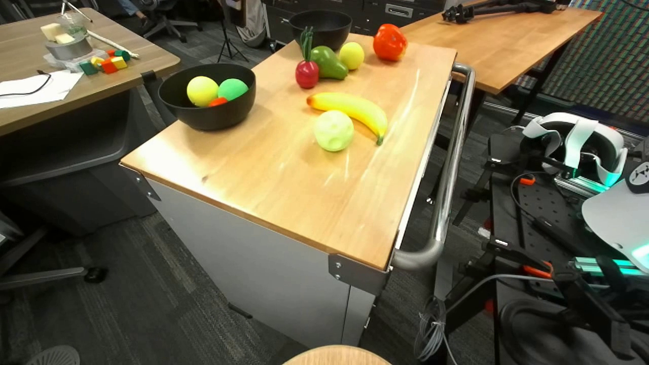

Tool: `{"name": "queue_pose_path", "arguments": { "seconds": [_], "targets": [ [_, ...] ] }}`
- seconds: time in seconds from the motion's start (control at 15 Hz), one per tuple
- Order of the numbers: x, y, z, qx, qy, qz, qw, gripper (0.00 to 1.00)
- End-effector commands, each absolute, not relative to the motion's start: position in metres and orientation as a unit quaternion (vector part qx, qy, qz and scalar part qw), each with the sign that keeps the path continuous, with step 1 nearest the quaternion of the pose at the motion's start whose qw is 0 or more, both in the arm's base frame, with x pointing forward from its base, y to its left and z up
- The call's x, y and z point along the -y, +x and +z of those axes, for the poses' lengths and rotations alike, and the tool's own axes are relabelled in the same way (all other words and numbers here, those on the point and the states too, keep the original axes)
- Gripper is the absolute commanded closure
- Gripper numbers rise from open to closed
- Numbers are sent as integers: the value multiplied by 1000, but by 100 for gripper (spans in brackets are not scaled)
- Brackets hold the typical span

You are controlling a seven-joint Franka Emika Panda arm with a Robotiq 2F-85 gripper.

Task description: Take the fruits and vegetables out of the bowls and put them on the table

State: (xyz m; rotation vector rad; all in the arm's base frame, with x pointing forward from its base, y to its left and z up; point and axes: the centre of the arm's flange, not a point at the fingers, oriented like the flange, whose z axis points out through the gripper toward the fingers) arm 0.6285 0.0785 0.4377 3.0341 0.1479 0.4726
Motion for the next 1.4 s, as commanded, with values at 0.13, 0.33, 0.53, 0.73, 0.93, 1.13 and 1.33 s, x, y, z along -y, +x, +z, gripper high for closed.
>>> {"name": "queue_pose_path", "arguments": {
  "seconds": [0.13,0.33,0.53,0.73,0.93,1.13,1.33],
  "targets": [
    [-74,630,431,-38,984,171,31,0],
    [-80,639,422,-36,985,169,25,0],
    [-86,652,407,-39,987,153,25,0],
    [-93,680,381,-29,989,139,35,0],
    [-101,703,359,-22,989,136,46,0],
    [-110,720,347,-21,988,137,61,0],
    [-114,732,336,-20,987,137,76,3]
  ]
}}
